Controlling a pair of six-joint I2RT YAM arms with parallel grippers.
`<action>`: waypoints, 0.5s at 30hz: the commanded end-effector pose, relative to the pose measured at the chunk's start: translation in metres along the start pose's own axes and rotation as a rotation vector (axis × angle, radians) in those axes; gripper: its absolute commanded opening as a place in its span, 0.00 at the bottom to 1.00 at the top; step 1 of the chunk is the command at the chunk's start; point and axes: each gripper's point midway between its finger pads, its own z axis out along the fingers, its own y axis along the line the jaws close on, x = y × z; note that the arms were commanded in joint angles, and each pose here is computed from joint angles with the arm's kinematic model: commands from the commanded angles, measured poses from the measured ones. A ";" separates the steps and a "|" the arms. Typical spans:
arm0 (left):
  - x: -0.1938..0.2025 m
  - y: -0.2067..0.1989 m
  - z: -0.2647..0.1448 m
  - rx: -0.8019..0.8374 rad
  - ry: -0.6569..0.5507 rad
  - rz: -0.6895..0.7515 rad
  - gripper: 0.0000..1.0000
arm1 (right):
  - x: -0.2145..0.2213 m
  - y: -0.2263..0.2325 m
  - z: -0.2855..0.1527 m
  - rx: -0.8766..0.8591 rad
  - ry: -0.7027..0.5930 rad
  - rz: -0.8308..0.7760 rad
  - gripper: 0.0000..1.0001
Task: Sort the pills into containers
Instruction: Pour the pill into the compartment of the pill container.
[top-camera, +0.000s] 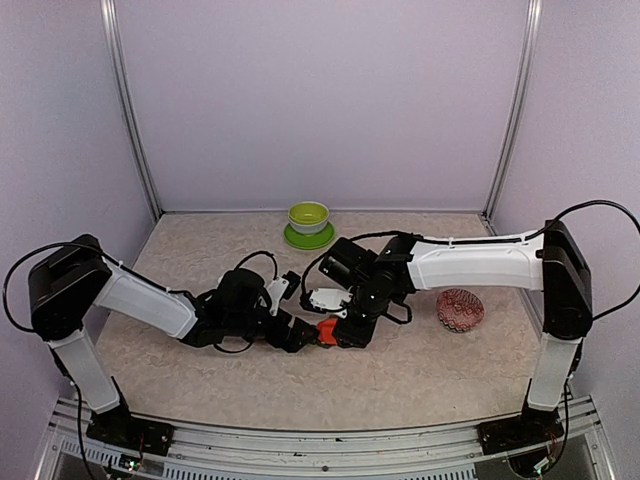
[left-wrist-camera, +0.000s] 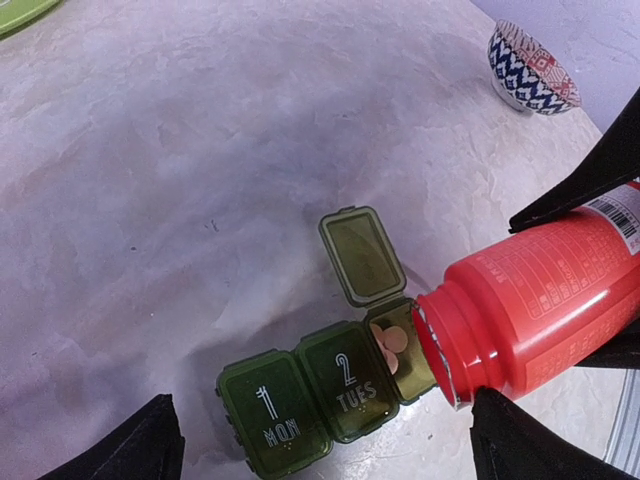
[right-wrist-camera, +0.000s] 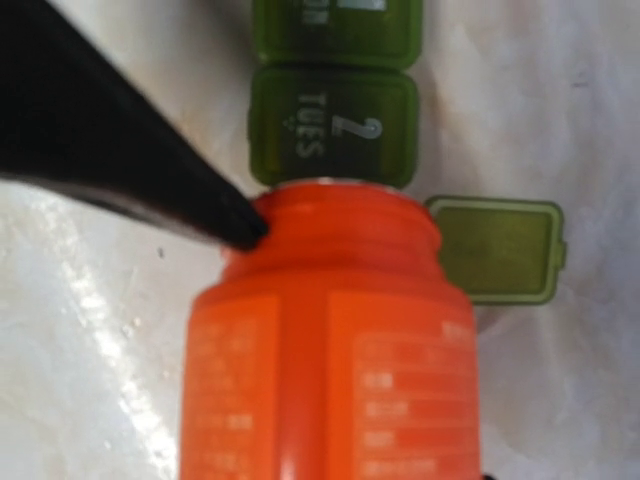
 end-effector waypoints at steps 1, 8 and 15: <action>-0.017 -0.007 -0.002 0.016 -0.068 0.022 0.98 | -0.071 0.022 -0.050 -0.053 -0.289 -0.071 0.06; -0.009 -0.005 0.007 0.016 -0.025 0.018 0.97 | -0.056 0.026 -0.033 -0.074 -0.235 -0.059 0.06; 0.000 0.002 0.016 -0.013 0.020 0.004 0.97 | -0.045 0.030 -0.017 -0.091 -0.192 -0.047 0.06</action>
